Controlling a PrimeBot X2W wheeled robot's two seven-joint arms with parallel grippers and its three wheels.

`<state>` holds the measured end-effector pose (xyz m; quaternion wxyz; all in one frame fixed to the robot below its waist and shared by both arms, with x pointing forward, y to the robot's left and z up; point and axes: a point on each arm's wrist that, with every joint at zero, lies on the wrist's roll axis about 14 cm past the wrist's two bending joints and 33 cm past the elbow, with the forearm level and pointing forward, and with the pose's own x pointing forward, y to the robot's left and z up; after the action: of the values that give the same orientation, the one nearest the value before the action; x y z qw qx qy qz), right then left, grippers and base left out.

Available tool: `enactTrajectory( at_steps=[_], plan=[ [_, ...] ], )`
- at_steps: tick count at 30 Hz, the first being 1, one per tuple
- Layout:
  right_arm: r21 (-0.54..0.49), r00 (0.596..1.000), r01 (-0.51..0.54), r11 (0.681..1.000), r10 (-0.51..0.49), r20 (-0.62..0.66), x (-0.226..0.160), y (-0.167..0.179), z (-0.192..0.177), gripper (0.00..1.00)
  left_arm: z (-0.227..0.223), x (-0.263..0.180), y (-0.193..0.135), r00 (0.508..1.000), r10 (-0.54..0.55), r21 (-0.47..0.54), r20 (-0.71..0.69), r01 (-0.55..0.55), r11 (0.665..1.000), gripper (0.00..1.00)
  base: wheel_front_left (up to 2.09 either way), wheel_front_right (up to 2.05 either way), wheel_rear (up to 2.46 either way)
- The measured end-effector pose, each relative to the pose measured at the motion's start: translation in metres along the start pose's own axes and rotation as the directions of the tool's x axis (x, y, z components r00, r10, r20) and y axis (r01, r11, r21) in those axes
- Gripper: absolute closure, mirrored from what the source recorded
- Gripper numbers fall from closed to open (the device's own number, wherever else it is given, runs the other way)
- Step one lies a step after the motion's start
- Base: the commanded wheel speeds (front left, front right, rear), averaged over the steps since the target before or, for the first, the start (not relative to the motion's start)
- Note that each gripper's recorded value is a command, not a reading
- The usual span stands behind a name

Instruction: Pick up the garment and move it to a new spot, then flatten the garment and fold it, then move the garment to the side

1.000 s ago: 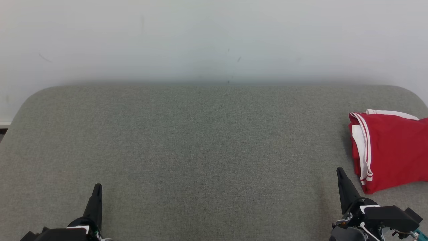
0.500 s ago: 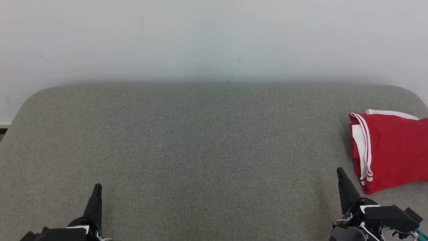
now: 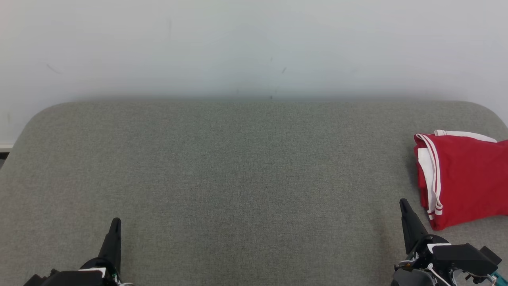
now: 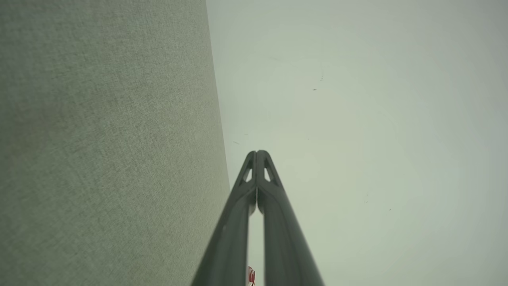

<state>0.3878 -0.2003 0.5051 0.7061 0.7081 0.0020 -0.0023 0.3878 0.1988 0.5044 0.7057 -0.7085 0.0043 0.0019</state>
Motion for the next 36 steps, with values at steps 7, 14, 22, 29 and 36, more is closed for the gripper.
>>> enactTrajectory(
  at_steps=[7,14,22,29,36],
  plan=[
    [0.000,1.000,0.000,1.000,0.000,0.000,0.0000,0.0000,0.0000,1.00,-0.0001,0.0000,0.0000,1.000,0.000,0.000,0.000,0.000,1.000,1.00,0.00,0.00,0.00],
    [0.000,1.000,0.000,1.000,0.000,0.000,0.0000,0.0000,0.0000,1.00,-0.0001,0.0000,0.0000,1.000,0.000,0.000,0.000,0.000,1.000,1.00,0.00,0.00,0.00],
    [0.000,1.000,0.000,1.000,0.000,0.000,0.0000,0.0000,0.0000,1.00,-0.0001,0.0000,0.0000,1.000,0.000,0.000,0.000,0.000,1.000,1.00,0.00,0.00,0.00],
    [0.000,1.000,0.000,1.000,0.000,0.000,0.0000,0.0001,0.0000,1.00,-0.0001,0.0000,0.0000,1.000,0.000,0.000,0.000,0.000,1.000,1.00,0.00,0.00,0.00],
    [0.000,1.000,0.000,1.000,0.000,0.000,0.0000,0.0000,0.0000,1.00,-0.0001,0.0000,0.0000,1.000,0.000,0.000,0.000,0.000,1.000,1.00,0.00,0.00,0.00]
  ],
)
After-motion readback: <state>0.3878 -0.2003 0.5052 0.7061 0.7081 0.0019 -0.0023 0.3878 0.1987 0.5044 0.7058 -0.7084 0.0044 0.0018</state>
